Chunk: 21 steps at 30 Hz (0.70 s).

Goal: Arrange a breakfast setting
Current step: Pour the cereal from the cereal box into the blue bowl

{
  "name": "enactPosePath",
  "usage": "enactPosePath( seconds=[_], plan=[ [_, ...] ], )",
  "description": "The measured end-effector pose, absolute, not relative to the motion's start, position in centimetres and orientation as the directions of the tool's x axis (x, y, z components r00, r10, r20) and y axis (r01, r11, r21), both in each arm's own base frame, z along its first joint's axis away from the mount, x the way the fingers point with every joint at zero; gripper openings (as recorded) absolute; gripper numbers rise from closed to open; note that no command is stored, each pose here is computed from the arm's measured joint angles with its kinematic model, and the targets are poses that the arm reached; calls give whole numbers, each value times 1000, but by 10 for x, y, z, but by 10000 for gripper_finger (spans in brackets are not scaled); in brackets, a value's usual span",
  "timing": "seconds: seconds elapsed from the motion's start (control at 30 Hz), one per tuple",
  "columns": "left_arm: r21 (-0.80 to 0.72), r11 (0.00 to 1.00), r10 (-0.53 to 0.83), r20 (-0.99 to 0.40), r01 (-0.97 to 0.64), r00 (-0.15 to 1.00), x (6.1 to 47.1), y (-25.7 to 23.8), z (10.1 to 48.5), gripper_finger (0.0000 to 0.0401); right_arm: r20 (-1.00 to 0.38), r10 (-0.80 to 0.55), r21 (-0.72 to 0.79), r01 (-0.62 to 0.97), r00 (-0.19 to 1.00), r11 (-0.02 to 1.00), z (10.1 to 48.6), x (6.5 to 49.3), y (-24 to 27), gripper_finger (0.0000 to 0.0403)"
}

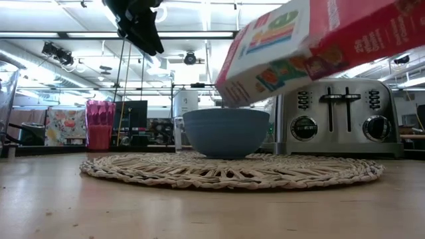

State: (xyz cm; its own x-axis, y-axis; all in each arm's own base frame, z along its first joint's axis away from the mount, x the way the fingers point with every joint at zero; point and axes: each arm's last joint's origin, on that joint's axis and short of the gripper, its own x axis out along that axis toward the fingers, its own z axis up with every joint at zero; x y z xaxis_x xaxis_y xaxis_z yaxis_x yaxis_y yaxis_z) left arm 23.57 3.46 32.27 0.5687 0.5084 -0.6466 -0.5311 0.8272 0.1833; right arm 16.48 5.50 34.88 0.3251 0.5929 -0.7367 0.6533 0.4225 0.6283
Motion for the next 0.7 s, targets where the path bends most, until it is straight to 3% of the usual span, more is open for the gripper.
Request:
enactPosePath(
  seconds=[0.27,0.7],
  plan=[
    [144,827,496,-642,-544,585,236,37,328,274,-772,567,599,627,286,499,350,146,56,203],
    [20,836,463,-563,-549,685,237,36,370,274,-875,428,484,458,228,746,345,132,57,203]
  ],
)
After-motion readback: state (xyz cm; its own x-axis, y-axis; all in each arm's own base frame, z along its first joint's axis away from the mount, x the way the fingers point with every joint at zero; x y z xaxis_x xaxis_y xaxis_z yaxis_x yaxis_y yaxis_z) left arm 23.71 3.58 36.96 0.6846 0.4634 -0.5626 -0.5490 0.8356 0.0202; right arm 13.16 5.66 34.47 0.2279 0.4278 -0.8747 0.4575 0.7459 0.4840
